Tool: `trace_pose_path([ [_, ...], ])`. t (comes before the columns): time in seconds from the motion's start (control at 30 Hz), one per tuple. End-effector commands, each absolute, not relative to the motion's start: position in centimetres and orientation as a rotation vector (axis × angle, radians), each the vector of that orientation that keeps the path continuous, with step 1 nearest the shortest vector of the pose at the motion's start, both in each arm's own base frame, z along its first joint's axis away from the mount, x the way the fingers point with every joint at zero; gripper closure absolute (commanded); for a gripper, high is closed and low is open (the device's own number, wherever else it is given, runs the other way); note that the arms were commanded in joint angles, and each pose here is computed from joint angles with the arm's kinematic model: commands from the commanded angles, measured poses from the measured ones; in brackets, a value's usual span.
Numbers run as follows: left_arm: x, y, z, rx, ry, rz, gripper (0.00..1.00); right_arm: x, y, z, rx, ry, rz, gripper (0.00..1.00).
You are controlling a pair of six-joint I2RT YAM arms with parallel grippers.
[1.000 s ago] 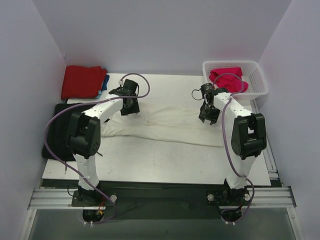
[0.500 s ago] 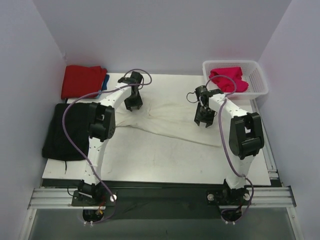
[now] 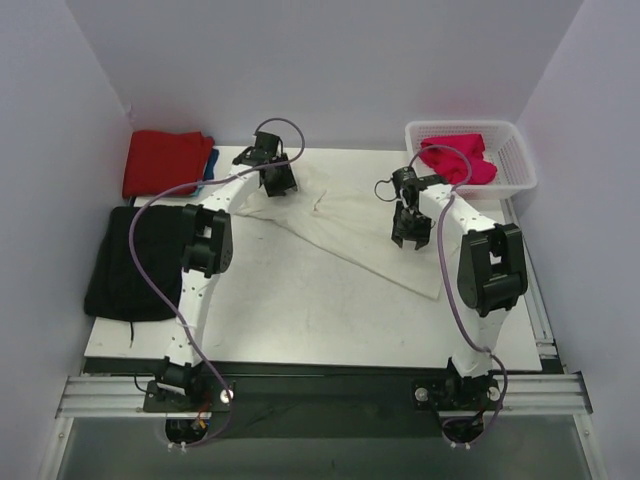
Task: Fold and stack the t-shirts
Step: Rotate the tshirt 90 degrees
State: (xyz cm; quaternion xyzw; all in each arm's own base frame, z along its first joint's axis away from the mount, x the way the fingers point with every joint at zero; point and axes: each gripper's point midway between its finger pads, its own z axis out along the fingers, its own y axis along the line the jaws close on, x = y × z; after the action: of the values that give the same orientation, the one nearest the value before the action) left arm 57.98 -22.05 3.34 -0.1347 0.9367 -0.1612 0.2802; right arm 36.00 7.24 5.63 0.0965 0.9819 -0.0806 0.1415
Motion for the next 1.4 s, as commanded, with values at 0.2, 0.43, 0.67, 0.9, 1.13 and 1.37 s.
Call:
trace_pose_path([
  [0.2, 59.5, -21.4, 14.1, -0.174, 2.115, -0.731, 0.43, 34.6, 6.6, 4.0, 0.176, 2.958, -0.249, 0.6],
  [0.43, 57.5, -19.5, 21.2, -0.146, 1.959, -0.775, 0.42, 31.1, 6.7, 4.1, 0.078, 2.95, -0.417, 0.6],
  [0.67, 54.0, -18.4, 24.5, -0.103, 1.922, -0.769, 0.42, 28.4, 6.6, 1.8, 0.065, 3.039, -0.463, 0.6],
  [0.9, 51.0, -16.8, 24.7, -0.089, 1.972, -0.691, 0.41, 25.1, 8.9, 0.3, 0.006, 3.101, -0.453, 0.6],
  [1.13, 49.6, -15.1, 24.4, -0.094, 2.012, -0.623, 0.41, 22.3, 15.6, 0.3, -0.193, 3.068, -0.401, 0.59],
  [1.37, 48.6, -13.4, 23.2, -0.139, 2.094, -0.546, 0.41, 22.4, 23.9, 0.0, -0.392, 3.009, -0.29, 0.59],
])
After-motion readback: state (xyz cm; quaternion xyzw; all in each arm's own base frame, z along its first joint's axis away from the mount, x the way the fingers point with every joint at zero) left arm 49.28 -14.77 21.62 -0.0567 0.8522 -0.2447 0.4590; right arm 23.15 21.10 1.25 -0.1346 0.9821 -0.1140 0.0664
